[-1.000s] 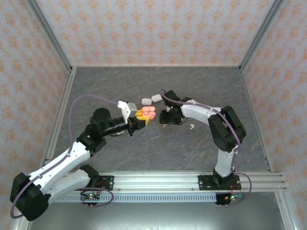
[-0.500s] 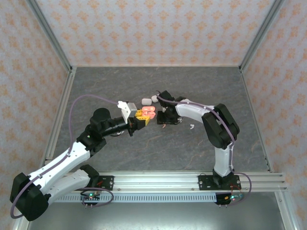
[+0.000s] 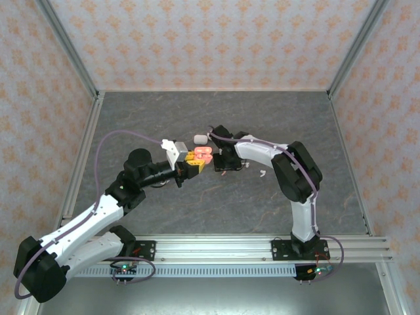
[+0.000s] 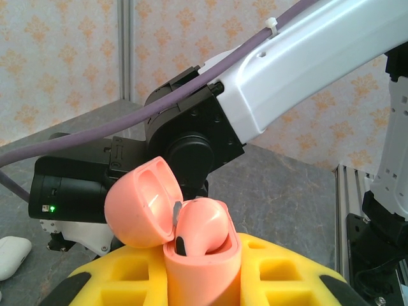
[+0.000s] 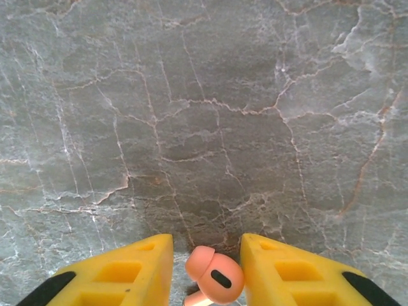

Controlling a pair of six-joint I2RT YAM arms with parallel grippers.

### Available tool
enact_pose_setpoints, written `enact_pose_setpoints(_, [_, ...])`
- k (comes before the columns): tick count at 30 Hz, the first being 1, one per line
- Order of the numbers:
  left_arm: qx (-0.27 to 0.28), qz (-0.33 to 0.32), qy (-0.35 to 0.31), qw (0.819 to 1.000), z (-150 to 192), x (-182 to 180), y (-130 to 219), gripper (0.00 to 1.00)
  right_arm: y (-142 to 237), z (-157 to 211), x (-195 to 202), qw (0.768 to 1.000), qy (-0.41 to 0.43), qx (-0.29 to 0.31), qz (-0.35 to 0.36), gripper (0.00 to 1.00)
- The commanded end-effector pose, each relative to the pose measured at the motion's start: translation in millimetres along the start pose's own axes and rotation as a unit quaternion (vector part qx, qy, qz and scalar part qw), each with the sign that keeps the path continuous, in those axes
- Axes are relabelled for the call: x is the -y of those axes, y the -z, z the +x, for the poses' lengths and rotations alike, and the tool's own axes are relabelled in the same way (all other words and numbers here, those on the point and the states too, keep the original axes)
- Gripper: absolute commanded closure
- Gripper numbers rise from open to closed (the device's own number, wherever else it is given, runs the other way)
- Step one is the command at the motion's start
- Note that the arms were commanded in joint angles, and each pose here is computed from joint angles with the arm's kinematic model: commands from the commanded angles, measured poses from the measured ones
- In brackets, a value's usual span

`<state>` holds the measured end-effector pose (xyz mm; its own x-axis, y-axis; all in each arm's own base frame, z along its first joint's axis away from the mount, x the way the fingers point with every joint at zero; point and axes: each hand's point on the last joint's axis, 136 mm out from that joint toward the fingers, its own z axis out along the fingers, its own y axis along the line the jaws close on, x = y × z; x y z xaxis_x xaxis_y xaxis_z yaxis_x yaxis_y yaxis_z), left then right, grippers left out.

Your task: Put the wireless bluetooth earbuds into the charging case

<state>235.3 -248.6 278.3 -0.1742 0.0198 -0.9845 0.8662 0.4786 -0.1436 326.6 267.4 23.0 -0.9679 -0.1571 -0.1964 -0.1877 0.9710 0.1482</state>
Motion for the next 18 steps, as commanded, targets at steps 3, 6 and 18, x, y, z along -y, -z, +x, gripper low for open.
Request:
enact_pose_setpoints(3, [0.007,-0.008,-0.016,1.0,-2.6,-0.2,3.0,1.0,-12.2,16.3,10.8,0.998,0.016,-0.035,0.043,0.69])
enact_pose_setpoints(6, [0.008,-0.009,-0.017,1.0,-3.5,-0.1,3.6,1.0,-14.9,18.7,10.9,0.998,0.018,-0.04,0.045,0.71])
enact_pose_setpoints(18, [0.005,-0.019,-0.018,1.0,-2.4,-2.3,5.7,1.0,0.1,13.0,11.5,0.998,0.03,-0.015,0.046,0.78])
